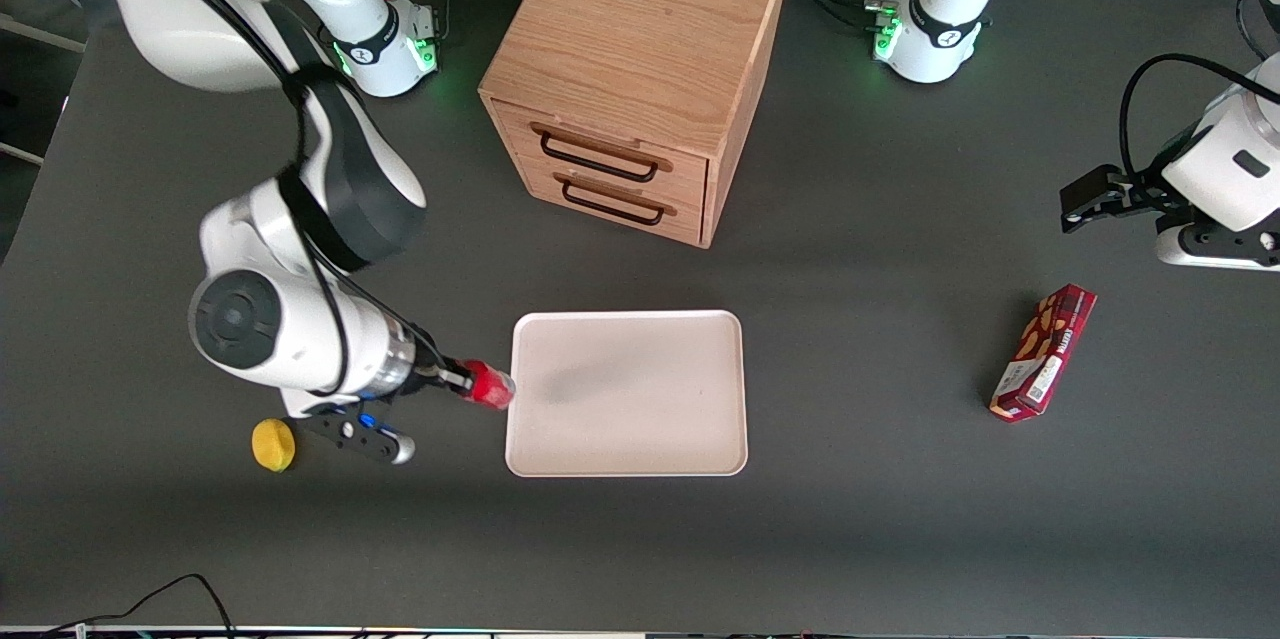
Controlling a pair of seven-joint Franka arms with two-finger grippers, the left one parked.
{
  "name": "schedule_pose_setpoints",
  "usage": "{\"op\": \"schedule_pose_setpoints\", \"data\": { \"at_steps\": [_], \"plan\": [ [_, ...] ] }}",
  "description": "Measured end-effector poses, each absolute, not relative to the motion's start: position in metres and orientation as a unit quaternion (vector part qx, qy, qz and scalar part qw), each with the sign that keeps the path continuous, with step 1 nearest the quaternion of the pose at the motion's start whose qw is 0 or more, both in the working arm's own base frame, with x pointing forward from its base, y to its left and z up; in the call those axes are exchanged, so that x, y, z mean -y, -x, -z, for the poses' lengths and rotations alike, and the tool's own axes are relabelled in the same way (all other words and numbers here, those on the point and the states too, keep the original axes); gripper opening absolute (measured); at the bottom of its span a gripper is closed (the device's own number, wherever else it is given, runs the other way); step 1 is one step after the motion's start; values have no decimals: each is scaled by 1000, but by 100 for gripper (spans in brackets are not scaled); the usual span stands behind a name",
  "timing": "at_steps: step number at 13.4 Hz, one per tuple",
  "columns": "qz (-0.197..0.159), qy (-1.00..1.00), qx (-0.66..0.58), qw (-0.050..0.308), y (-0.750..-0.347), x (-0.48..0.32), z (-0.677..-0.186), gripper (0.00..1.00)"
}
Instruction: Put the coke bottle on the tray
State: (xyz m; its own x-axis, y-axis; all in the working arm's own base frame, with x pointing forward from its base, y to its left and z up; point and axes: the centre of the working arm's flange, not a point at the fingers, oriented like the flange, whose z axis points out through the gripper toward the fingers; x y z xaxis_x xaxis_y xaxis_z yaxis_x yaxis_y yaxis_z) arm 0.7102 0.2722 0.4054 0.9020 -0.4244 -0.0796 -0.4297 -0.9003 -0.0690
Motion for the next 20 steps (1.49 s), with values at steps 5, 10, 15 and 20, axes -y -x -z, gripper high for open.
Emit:
{"op": "schedule_pose_setpoints", "data": {
  "at_steps": [5,10,15,20],
  "plan": [
    [19,966,-252,60,-730,-293,-357,32],
    [24,964,-259,51,-732,-300,-323,32],
    [25,966,-252,46,-730,-304,-349,80],
    [7,980,-198,24,-678,-274,-524,100]
  ]
}}
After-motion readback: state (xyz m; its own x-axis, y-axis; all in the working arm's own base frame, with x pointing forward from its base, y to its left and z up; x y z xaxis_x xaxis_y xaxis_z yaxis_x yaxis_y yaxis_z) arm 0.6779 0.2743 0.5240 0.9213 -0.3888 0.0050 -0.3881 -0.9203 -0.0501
